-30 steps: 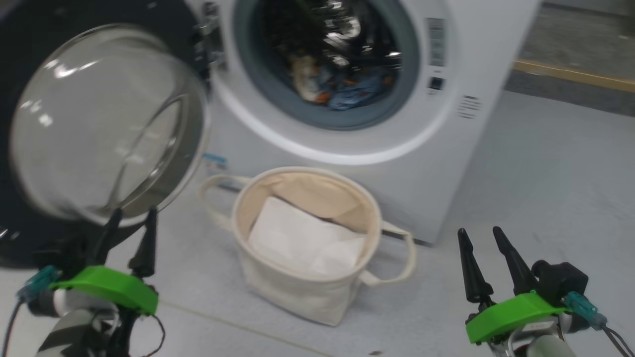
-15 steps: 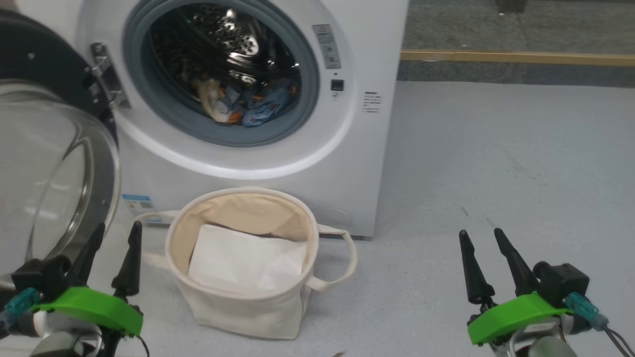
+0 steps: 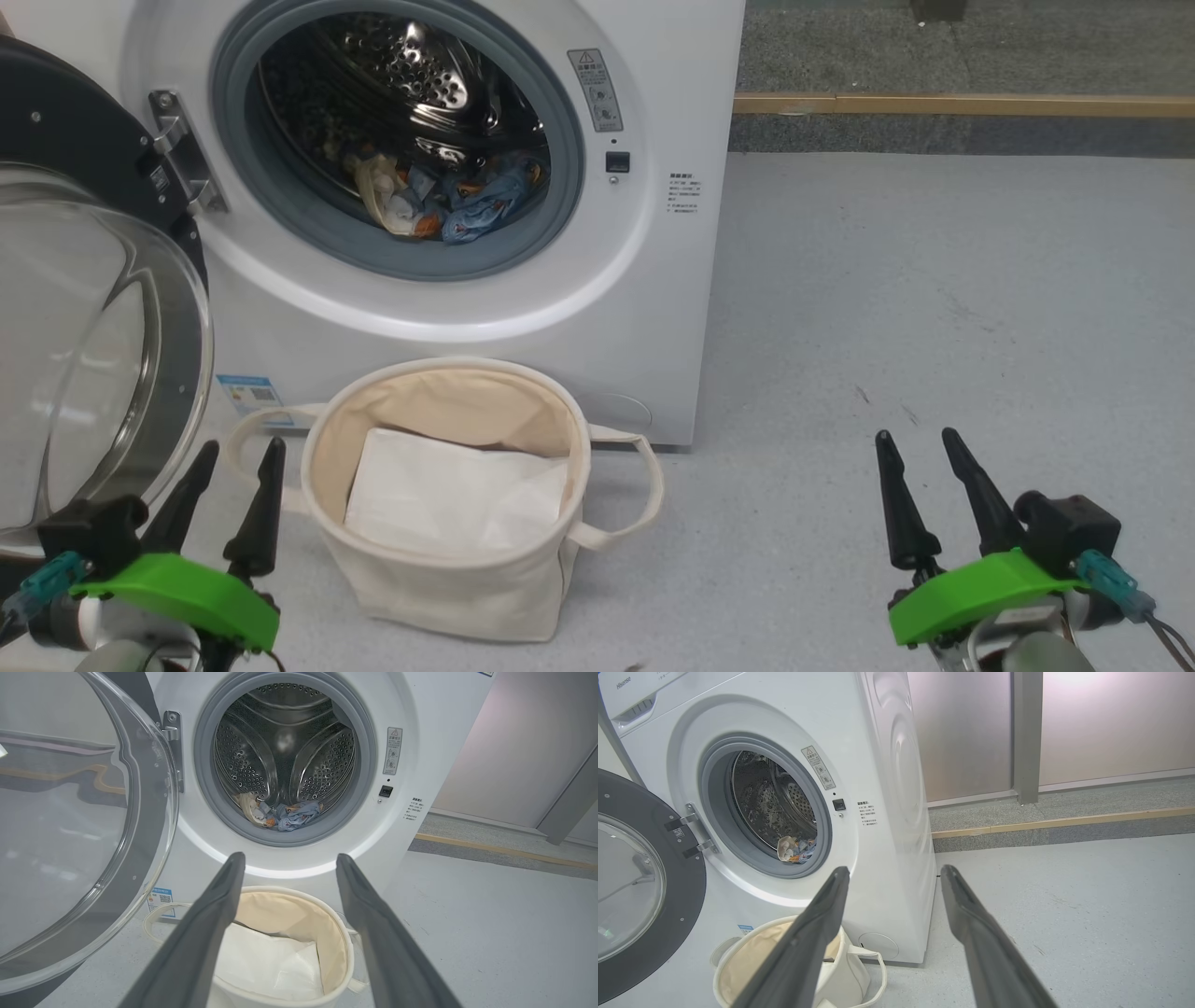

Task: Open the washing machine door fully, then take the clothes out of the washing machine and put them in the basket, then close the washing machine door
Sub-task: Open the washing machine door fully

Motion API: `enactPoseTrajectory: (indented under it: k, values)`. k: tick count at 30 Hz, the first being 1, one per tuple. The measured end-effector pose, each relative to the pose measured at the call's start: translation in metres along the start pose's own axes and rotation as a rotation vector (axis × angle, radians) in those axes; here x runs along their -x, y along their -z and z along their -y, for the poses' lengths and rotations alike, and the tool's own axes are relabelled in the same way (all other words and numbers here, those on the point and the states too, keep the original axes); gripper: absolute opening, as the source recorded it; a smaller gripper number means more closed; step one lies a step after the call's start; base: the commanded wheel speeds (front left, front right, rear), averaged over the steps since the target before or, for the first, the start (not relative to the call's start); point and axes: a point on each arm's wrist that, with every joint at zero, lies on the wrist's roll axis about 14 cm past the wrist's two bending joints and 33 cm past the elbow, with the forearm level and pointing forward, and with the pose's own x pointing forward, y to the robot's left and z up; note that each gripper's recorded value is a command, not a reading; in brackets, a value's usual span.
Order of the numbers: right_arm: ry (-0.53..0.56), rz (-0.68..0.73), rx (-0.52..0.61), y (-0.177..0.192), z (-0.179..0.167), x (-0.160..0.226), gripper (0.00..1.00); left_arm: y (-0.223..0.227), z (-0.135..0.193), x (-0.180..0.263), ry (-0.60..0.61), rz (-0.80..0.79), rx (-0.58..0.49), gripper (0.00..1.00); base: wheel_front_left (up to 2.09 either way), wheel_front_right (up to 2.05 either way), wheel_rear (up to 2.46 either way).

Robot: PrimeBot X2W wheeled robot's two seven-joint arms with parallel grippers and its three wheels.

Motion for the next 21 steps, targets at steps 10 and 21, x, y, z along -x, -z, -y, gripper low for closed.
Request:
enactPoseTrajectory:
  k: [10, 21]
  values:
    - [0.006, 0.008, 0.000, -0.0026, 0.0021, 0.0011, 1.00, -0.0009, 0.0035, 0.0012, 0.016, 0.000, -0.010, 1.00, 0.00, 0.00, 0.00]
    - [0.003, 0.008, 0.000, -0.0028, 0.0009, 0.0002, 1.00, -0.0004, 0.0035, 0.0035, 0.018, -0.003, -0.013, 1.00, 0.00, 0.00, 0.00]
